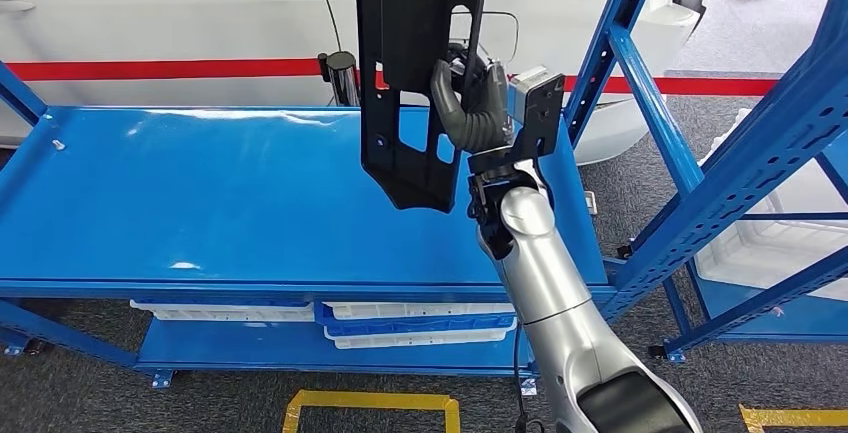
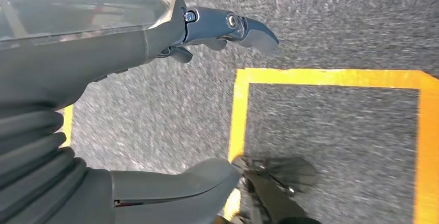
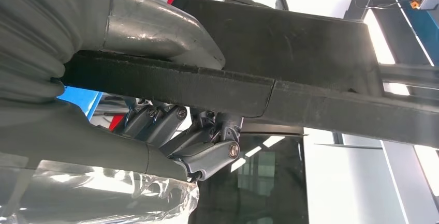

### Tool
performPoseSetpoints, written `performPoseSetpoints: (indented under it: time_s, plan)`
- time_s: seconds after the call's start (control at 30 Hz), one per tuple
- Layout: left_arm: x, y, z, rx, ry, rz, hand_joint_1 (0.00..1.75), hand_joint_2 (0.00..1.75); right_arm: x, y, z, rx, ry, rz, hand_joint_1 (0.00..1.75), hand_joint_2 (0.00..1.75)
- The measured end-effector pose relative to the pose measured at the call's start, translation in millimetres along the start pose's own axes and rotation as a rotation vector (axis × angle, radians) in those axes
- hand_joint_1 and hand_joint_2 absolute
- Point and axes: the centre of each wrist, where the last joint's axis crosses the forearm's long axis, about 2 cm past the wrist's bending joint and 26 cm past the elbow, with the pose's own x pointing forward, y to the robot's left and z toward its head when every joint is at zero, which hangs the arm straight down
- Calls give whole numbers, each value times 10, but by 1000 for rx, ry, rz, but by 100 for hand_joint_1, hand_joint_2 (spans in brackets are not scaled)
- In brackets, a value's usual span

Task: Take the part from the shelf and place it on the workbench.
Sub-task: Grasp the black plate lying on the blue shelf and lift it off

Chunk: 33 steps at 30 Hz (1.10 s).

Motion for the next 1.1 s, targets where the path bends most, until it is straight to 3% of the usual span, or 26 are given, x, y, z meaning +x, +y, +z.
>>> performPoseSetpoints:
  time_s: [1.1]
  plan:
    - [-8, 5, 3, 49, 14, 47, 0, 175, 92, 109, 96, 83, -76, 71, 175, 175]
